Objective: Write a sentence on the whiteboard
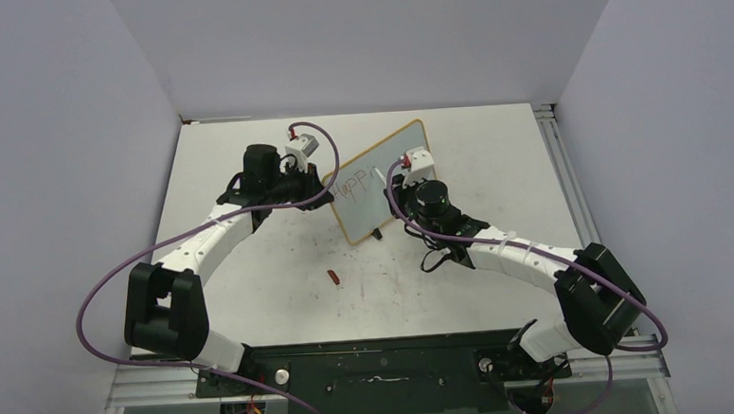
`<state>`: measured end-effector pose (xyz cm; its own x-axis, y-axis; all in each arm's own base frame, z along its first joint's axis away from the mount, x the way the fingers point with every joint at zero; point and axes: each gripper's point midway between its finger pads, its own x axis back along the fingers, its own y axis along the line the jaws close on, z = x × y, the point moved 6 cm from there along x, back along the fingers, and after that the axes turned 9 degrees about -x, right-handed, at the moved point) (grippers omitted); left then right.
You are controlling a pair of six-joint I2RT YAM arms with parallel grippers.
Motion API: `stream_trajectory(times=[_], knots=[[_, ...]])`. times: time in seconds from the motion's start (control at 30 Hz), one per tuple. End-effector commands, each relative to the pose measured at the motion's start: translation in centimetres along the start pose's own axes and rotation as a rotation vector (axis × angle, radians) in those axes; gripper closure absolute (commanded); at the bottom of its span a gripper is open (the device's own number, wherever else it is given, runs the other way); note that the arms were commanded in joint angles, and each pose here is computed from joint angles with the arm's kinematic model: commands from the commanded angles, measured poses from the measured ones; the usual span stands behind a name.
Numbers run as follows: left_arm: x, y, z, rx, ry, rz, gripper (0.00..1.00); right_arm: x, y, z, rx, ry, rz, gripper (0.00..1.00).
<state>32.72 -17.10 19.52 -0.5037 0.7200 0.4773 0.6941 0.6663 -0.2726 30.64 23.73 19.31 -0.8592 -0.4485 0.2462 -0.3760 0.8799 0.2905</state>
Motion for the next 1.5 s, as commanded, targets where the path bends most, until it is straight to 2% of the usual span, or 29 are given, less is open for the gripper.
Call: stream_trajectory(times=[0.0, 0.73, 1.47], knots=[[0.8, -0.5, -1.4, -0.051, -0.026, -0.014, 1.0, -0.4, 0.0, 0.1, -0.013, -0.014, -0.01, 0.95], [0.9, -0.5, -1.5, -0.051, -0.028, -0.012, 1.0, 0.5, -0.8, 2.4, -0.017, 0.046, 0.012, 0.95], [0.8, -0.5, -1.4, -0.05, -0.026, -0.012, 1.0, -0.8, 0.4, -0.9, 0.004, -0.039, -0.013, 0.95]])
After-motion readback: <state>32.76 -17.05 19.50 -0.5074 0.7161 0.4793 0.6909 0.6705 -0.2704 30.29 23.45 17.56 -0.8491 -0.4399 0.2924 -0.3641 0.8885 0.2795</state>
